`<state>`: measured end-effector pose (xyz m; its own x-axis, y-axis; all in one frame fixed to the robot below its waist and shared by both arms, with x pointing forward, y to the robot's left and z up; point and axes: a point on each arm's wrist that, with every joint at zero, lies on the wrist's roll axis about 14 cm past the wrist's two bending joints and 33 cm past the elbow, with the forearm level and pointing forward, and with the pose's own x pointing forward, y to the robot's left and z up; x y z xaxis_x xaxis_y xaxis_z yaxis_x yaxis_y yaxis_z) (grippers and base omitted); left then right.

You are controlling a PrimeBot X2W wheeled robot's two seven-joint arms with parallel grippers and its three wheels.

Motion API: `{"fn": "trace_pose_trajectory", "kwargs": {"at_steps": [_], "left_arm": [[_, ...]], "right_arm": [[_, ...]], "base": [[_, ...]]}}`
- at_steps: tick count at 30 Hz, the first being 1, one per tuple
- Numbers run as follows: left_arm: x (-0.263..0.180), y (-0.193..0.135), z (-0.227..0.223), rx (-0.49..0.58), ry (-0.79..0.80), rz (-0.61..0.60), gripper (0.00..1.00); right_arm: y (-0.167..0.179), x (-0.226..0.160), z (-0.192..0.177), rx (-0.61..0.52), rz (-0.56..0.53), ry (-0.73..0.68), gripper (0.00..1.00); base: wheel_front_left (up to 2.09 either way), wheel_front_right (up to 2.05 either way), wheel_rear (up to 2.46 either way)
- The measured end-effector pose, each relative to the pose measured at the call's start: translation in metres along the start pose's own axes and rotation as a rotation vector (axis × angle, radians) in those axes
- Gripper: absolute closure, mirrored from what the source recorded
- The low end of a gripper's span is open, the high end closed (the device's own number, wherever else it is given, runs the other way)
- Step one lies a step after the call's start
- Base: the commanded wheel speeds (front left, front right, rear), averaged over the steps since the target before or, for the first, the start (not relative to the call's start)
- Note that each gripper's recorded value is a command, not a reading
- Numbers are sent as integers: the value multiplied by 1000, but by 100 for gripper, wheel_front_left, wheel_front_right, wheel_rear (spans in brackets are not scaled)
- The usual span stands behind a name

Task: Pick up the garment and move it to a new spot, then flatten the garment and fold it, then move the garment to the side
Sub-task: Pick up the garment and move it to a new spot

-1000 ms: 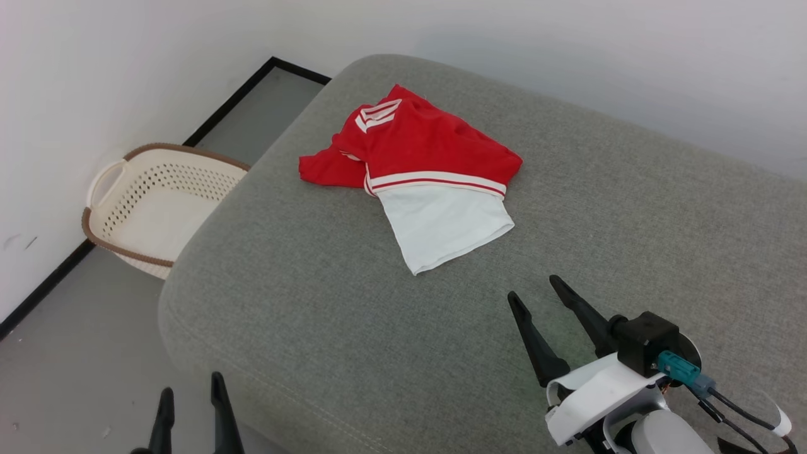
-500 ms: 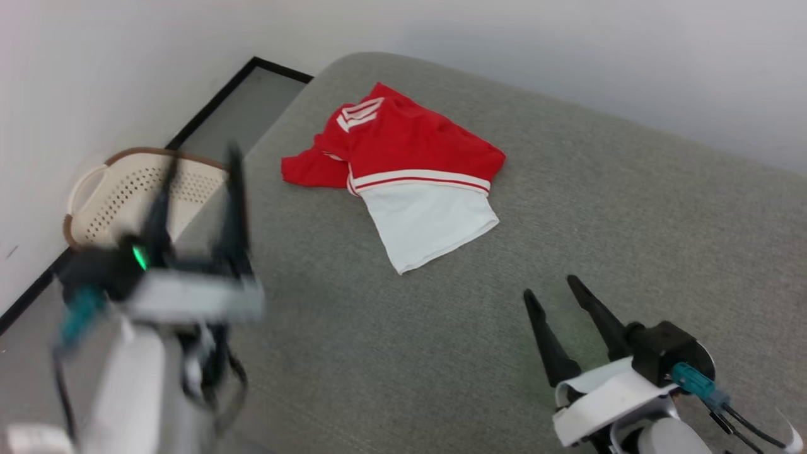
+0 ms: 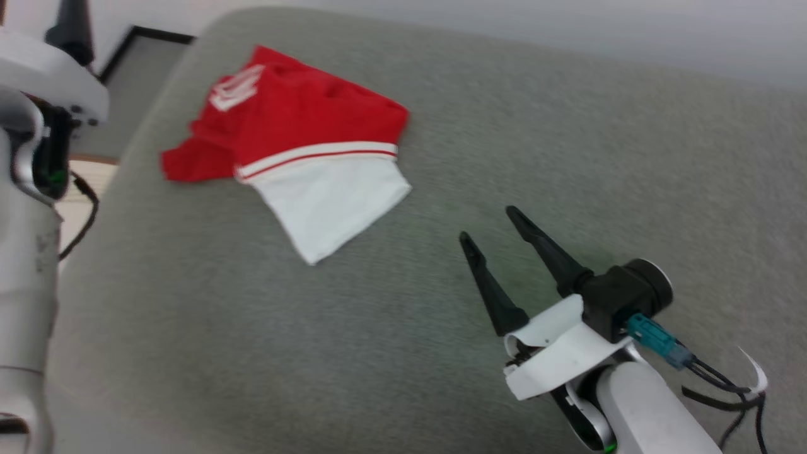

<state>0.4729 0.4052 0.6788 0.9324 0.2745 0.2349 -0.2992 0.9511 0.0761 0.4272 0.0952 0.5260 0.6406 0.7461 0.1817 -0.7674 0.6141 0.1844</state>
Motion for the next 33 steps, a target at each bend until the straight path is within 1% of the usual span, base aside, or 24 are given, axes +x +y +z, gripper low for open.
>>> {"fn": "trace_pose_trajectory", "kwargs": {"at_steps": [3,4,7,9,11,16,18,20,21,22,25,29,30,31,32,33], "left_arm": [[14,-12,-56,-17,214,-19,0],[15,-18,-76,-63,304,-18,0],[11,-43,-135,-100,568,-65,0],[7,-61,-161,-143,691,-101,0],[5,-68,-180,-132,779,-129,0],[-5,-91,-226,-152,952,-178,0],[-10,-102,-244,-193,1014,-186,0],[-16,-109,-262,-198,1072,-195,0],[-19,-110,-270,-184,1102,-197,0],[-20,-111,-277,-171,1120,-199,0],[-19,-120,-291,-194,1156,-201,0],[-19,-128,-303,-180,1198,-221,0],[-20,-129,-305,-183,1213,-225,19],[-20,-131,-307,-182,1224,-229,88],[-20,-131,-308,-186,1234,-229,100],[-20,-132,-308,-189,1243,-231,100]], "right_arm": [[-14,-5,-6,6,-31,6,0],[-18,-7,-8,7,-42,10,0],[-32,-13,-17,18,-77,23,0],[-39,-17,-24,24,-93,38,0],[-45,-19,-29,28,-104,43,0],[-62,-24,-41,37,-137,66,0],[-67,-25,-46,37,-143,75,0],[-72,-26,-50,38,-153,81,0],[-75,-27,-52,40,-158,84,0],[-78,-28,-54,41,-164,88,0],[-84,-32,-59,40,-181,98,0],[-90,-33,-57,29,-193,90,0],[-91,-34,-57,29,-196,87,0],[-91,-34,-57,28,-198,86,0],[-91,-35,-56,27,-198,85,0],[-91,-35,-56,25,-198,85,0]], "base": [[0,0,0],[0,0,0],[0,0,0],[0,0,0],[0,0,0],[0,0,0],[0,0,0],[0,0,0],[0,0,0],[0,0,0],[0,0,0],[0,0,0],[0,0,0],[0,0,0],[0,0,0],[0,0,0]]}}
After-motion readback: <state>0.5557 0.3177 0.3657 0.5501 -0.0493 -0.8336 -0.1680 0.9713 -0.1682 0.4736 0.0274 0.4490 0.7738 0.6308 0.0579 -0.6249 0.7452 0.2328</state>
